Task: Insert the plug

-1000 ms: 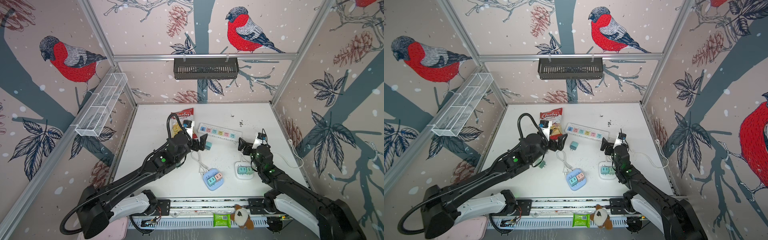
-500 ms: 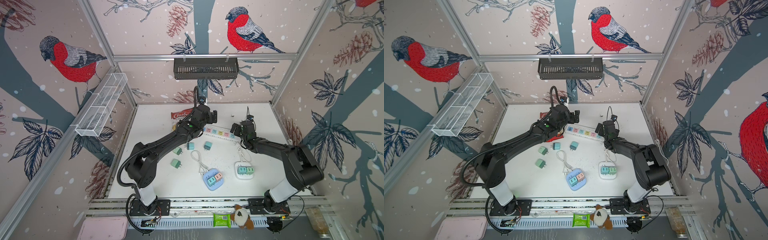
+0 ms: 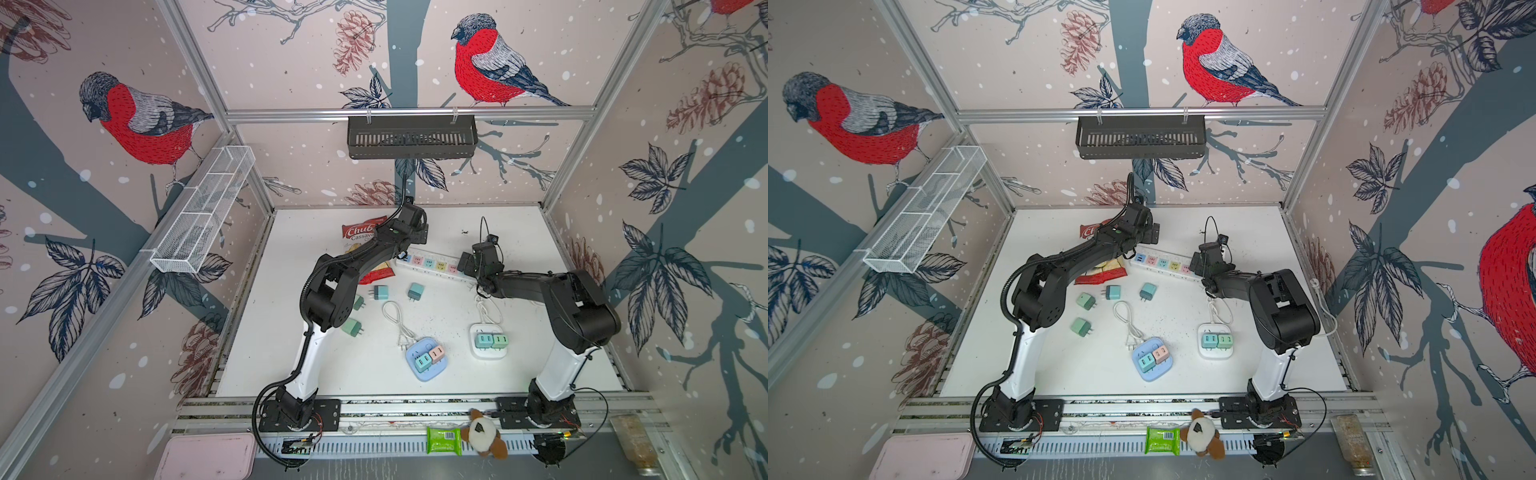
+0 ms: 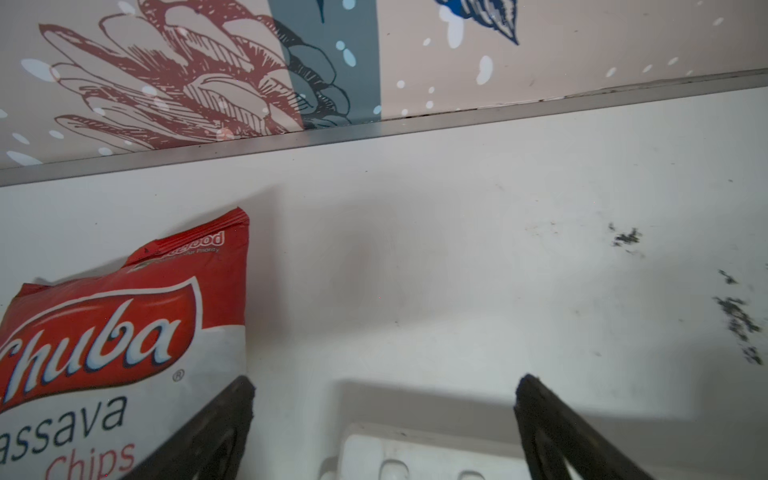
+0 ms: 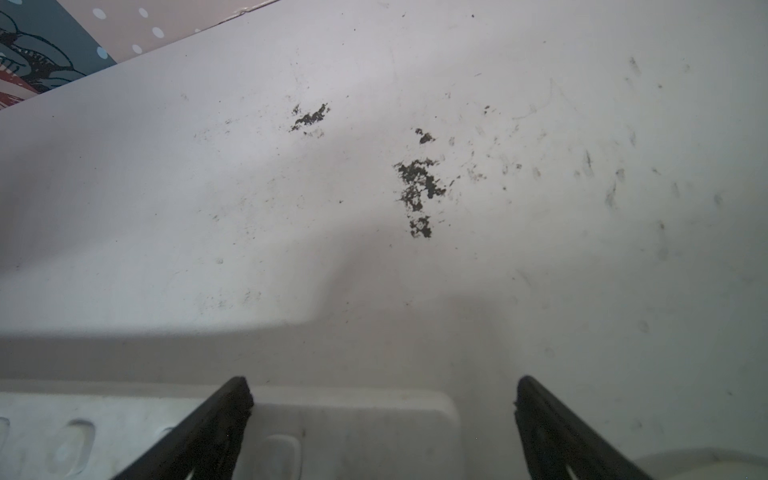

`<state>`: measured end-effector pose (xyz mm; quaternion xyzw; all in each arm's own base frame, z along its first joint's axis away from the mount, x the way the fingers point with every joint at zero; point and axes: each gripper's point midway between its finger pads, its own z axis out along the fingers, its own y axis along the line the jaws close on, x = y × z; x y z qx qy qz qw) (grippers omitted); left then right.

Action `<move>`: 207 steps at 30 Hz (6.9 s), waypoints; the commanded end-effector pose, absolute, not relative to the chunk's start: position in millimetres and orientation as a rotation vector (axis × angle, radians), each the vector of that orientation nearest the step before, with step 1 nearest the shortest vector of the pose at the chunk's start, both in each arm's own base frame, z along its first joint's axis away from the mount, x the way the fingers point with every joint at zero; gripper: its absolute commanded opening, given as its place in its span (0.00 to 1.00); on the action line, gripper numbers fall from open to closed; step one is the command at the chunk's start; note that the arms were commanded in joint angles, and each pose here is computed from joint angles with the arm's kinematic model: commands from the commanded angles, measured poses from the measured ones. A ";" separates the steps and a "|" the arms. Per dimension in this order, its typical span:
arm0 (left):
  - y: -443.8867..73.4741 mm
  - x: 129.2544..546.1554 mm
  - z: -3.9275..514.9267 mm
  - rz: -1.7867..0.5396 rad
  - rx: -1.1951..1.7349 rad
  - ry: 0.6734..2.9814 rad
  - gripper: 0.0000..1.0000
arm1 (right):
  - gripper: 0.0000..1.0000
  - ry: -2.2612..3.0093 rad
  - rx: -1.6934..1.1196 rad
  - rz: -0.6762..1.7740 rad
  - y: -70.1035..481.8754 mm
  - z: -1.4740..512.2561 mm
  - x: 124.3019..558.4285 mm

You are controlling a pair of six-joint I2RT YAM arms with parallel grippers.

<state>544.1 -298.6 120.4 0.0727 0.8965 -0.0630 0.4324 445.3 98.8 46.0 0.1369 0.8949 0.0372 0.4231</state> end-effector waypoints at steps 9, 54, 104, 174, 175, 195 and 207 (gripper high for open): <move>-318.7 532.0 67.1 -0.306 0.283 2.383 0.97 | 1.00 2.260 0.332 0.154 106.5 41.8 443.0; -261.9 398.9 191.5 -0.437 0.127 2.160 0.96 | 1.00 2.103 0.387 0.292 112.5 111.1 391.7; -101.9 289.1 223.9 -0.322 -0.190 1.638 0.97 | 0.80 2.283 -0.394 0.408 286.0 84.6 288.7; -245.0 246.0 249.7 -0.850 0.545 1.578 0.91 | 0.04 1.625 -0.538 0.504 263.7 181.7 221.6; -246.4 244.7 250.2 -0.856 0.554 1.574 0.91 | 0.04 1.601 -0.554 0.507 264.2 183.3 217.6; -292.5 225.4 236.3 -0.987 0.810 1.589 0.88 | 0.02 1.343 -0.812 0.501 287.9 192.8 168.6; -322.2 210.8 222.7 -1.075 0.991 1.637 0.85 | 0.02 1.292 -0.818 0.406 289.2 204.4 164.3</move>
